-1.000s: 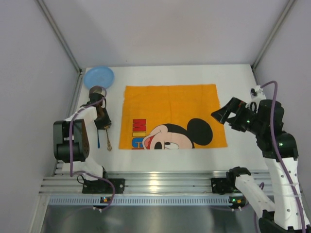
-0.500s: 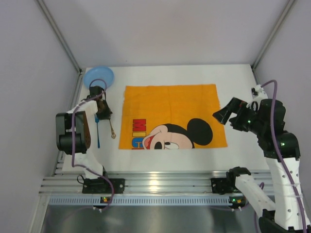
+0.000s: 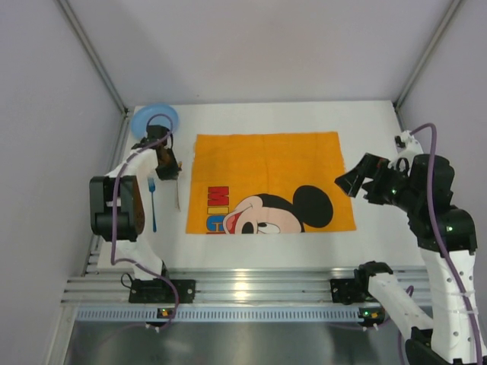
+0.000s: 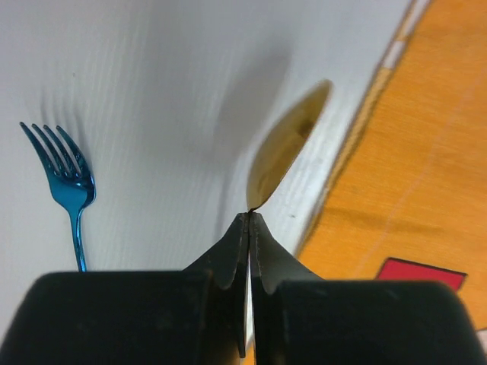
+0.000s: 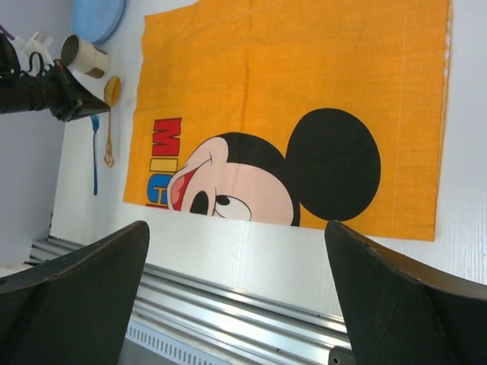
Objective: Set the dinner table for one person
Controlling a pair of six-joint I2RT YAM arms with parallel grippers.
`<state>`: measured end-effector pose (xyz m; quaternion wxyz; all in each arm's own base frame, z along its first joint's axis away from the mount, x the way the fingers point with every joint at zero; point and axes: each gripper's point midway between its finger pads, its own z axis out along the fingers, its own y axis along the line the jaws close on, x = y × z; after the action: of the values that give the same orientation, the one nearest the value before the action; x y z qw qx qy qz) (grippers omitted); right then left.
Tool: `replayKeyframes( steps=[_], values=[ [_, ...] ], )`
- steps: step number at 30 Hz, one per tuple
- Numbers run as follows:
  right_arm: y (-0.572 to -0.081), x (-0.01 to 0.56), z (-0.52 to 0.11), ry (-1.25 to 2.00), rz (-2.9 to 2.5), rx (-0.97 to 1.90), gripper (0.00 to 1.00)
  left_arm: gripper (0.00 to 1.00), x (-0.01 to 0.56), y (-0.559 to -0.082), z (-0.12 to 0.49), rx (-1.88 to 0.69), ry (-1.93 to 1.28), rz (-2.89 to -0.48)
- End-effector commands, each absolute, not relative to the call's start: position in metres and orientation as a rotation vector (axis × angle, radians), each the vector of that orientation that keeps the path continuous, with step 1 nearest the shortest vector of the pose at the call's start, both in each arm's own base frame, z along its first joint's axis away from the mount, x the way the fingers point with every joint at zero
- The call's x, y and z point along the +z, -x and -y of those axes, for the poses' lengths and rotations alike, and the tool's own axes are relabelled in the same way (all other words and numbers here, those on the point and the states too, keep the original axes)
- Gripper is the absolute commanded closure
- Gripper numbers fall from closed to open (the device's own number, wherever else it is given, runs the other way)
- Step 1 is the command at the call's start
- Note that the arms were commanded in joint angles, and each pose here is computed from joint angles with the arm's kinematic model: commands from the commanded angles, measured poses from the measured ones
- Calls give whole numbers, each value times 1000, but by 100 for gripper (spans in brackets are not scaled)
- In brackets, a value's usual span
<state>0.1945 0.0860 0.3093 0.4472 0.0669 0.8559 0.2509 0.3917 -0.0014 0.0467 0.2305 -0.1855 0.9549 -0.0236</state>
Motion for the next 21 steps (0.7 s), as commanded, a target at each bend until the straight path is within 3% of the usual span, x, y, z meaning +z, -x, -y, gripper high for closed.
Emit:
replayKeyframes(
  steps=[1,11,21],
  values=[
    [-183,332,-85,-112,-2047,620,0,100,114,-405,15,-74,462,-2504],
    [-157,344,-90,-76,-2005,664,0,100,138,-395,75,-114,394,-2484],
    [-129,350,-83,-49,-1996,622,0,100,162,-409,218,-457,261,-2405]
  ],
)
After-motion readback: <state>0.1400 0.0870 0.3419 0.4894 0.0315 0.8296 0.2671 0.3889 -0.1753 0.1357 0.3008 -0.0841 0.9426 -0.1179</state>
